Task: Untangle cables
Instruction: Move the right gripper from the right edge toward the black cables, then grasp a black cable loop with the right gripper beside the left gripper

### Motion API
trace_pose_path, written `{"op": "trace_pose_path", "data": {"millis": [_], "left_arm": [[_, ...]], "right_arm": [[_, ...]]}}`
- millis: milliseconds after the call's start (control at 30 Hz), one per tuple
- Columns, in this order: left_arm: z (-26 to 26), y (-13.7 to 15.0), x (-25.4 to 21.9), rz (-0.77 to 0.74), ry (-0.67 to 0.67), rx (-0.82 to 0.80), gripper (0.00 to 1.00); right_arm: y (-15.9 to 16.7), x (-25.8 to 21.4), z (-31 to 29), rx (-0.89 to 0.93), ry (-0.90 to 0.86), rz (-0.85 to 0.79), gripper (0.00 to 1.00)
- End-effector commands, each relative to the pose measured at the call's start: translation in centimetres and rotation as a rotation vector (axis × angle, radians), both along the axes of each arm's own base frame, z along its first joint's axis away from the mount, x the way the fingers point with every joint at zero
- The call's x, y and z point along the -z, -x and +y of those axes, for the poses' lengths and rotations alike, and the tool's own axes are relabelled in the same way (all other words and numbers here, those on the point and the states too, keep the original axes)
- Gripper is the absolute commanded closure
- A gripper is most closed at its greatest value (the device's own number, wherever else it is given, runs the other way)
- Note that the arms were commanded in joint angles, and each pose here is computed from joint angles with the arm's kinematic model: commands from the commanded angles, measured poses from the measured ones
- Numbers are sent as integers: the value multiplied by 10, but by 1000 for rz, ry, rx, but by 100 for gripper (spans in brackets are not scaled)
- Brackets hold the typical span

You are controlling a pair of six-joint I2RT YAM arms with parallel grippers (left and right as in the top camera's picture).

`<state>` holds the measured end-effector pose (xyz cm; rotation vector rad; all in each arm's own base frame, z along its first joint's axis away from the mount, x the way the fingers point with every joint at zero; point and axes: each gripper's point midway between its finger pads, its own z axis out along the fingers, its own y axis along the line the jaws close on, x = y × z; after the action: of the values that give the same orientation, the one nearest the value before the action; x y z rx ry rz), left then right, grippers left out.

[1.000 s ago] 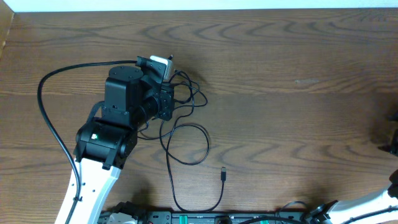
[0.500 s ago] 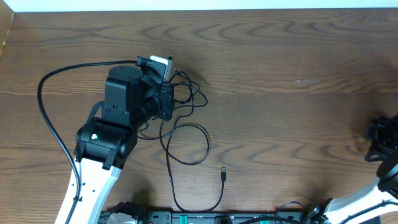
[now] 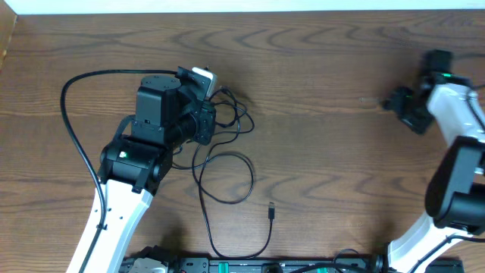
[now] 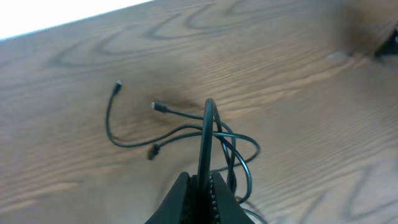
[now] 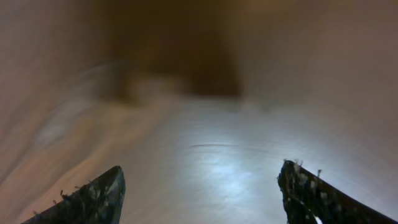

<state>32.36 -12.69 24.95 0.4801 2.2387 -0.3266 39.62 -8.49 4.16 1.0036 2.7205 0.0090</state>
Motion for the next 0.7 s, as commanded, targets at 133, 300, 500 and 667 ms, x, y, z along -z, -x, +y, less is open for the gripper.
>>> {"op": "trace_pose_path", "data": {"millis": [133, 300, 500, 667], "left_arm": [[72, -28, -14, -159, -343, -284, 77], [110, -22, -16, -154, -495, -444, 74], [114, -20, -15, -142, -515, -454, 66], [113, -22, -17, -156, -506, -458, 62]], "right_arm": [[-21, -7, 123, -720, 40, -70, 16], [-21, -10, 175, -914, 68, -107, 13], [-17, -12, 215, -1107, 103, -141, 13], [-17, -19, 255, -1187, 59, -223, 20]]}}
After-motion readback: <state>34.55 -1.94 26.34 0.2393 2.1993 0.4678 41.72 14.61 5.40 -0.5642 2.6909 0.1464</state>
